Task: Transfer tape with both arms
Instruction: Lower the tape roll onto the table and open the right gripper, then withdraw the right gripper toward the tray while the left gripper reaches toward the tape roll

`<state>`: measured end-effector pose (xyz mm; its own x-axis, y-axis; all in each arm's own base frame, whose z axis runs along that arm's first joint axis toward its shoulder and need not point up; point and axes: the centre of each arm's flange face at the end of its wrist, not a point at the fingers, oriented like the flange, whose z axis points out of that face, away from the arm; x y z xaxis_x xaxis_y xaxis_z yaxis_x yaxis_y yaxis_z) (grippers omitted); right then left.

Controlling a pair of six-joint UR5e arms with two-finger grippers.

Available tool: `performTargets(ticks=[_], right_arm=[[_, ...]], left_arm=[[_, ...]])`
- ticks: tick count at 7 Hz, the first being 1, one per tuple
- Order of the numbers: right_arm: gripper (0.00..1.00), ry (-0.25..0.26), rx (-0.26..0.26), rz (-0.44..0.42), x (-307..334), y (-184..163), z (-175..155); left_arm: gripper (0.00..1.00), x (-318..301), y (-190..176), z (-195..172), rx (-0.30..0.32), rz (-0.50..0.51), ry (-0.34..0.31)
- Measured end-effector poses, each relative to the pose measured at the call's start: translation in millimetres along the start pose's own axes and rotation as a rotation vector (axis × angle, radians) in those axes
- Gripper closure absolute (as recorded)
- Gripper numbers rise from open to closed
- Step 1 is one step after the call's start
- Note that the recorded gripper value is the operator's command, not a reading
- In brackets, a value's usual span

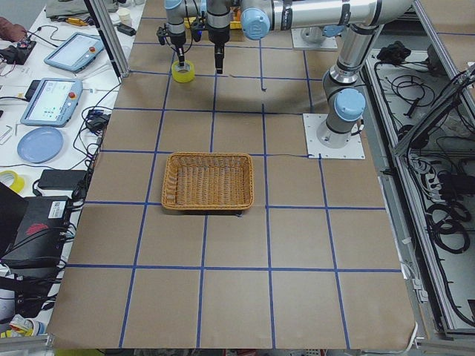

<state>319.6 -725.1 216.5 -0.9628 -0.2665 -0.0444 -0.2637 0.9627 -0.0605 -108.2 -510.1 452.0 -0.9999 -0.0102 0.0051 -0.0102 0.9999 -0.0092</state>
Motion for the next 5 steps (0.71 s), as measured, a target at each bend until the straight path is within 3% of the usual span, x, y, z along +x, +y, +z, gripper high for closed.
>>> performTargets(ticks=[2,4,5], right_arm=[[0.0,-0.002,0.019,0.014,5.3,3.1,-39.4],[0.0,0.007,0.003,0.028,10.5,28.3,-118.9],[0.0,0.025,-0.012,0.039,16.9,50.1,-159.3]], left_arm=[[0.0,-0.1,-0.5,1.2,-0.002,0.0,0.0],[0.0,-6.5,-8.2,7.4,0.001,-0.016,0.0],[0.0,-11.3,-26.4,19.4,0.031,-0.032,0.004]])
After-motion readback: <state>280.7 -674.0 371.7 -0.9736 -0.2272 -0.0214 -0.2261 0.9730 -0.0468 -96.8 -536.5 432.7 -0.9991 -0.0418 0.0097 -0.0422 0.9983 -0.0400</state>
